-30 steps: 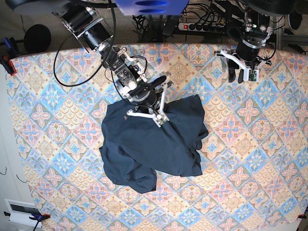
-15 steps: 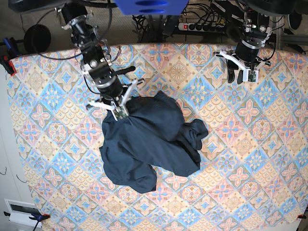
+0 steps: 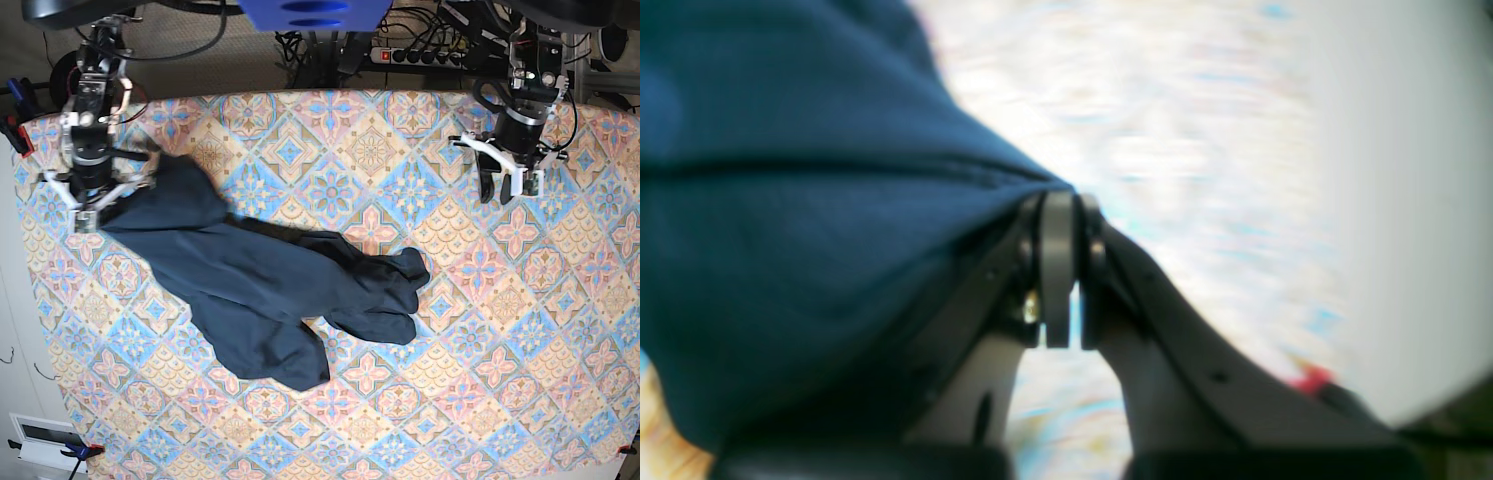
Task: Layout the t-shirt on the table in an organized manner, then fold the t-shirt properly
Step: 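Drag the grasped shirt edge with the right gripper away from the shirt, then reach the left gripper to the shirt's loose end and grasp it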
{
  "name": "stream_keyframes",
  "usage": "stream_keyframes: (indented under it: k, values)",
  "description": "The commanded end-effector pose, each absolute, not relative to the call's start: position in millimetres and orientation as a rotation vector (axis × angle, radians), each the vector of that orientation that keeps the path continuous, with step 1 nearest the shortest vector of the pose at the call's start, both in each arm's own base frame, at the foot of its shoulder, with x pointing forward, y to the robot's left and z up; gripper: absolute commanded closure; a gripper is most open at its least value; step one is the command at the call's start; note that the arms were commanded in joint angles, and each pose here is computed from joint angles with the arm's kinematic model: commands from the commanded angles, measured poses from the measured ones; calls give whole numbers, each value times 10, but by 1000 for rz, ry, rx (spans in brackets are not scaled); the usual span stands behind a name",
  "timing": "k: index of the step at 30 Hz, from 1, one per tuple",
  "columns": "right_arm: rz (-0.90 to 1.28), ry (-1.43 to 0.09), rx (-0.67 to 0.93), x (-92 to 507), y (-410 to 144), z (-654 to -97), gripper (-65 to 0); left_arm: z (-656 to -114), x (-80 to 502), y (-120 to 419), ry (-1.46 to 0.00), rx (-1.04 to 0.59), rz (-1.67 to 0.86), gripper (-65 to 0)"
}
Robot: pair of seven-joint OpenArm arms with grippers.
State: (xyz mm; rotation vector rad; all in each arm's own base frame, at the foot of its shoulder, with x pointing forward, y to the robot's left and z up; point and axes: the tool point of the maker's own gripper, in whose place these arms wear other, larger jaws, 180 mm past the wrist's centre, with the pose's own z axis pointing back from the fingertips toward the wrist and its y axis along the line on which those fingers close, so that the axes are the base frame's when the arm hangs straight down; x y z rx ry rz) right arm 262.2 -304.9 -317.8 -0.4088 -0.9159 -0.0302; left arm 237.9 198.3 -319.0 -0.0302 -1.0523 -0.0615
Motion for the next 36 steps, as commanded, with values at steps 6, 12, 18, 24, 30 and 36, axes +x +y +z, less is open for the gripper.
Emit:
stream_keyframes:
  k: [6,12,18,24,30,36]
  values:
    - [-202,-1000,-544,2554,-3643,-2774,-7,-3032,2582,1815,-1110,-61,-108,-185]
    - [-206,-1007,-545,2573,-3648,-2752,-11,-3048,2838,1830,-1044,-56,-93,-186]
    - [-179,-1004,-521,2620,-3542,-2799,-11,-3103,3010,1701,-1000,-77,-119,-264]
    - [-140,-1001,-487,2688,-3380,-2863,-55,-3460,3024,1531,-897,-127,-120,-351]
    - [-125,-998,-473,2711,-3317,-2893,-78,-3771,3036,1325,-817,-173,-113,-351]
    - [-124,-998,-472,2713,-3312,-2895,-79,-3901,3007,985,-782,-263,-194,-277]
